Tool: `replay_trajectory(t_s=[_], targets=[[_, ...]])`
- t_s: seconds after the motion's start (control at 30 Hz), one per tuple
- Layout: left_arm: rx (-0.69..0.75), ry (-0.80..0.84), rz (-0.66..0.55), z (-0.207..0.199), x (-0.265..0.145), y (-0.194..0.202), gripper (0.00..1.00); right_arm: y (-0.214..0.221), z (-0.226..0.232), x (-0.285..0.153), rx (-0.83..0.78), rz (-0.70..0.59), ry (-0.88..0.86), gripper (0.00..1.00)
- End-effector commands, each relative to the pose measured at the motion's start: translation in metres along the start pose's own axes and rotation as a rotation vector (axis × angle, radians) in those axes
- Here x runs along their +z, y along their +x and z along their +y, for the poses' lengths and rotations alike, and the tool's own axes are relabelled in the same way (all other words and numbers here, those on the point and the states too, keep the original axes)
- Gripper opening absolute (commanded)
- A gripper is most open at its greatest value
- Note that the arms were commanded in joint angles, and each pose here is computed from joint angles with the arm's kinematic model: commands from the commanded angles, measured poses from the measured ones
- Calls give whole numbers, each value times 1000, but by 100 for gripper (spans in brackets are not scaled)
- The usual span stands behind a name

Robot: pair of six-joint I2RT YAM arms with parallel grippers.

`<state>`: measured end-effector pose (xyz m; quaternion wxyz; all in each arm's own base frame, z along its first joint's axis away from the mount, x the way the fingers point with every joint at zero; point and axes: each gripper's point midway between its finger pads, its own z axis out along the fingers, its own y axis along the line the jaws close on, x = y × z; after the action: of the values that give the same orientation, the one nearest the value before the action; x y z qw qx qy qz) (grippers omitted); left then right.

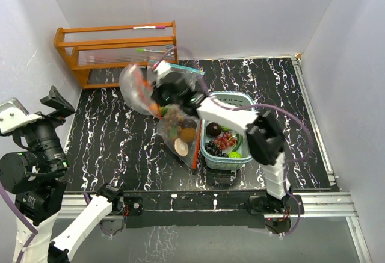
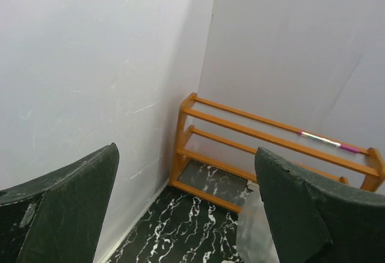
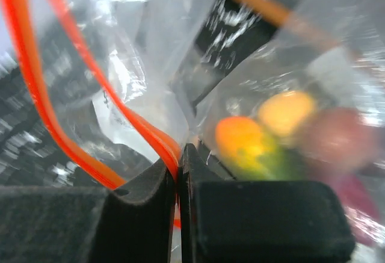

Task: Place the food in the zip-top bag and seal the zipper
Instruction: Pick up the zipper food storage bag at the center of the board.

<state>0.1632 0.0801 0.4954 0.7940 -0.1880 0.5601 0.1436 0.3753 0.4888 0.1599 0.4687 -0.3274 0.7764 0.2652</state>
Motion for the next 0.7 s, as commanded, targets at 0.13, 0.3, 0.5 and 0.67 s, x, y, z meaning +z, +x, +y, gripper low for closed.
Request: replay_trajectory(t_s=[0.13, 0.3, 0.5, 0.67], targets=[[-34, 402, 79, -84, -6, 7, 91, -125, -48, -132, 506, -342, -108, 8], [-60, 755, 258, -166, -33, 69, 88, -122, -38, -157, 514, -311, -127, 8], [-72, 906, 408, -223, -38, 119, 80, -104, -24, -172, 512, -281, -124, 8], [-100, 929, 435, -249, -31, 146, 79, -100, -13, -183, 501, -279, -148, 8]])
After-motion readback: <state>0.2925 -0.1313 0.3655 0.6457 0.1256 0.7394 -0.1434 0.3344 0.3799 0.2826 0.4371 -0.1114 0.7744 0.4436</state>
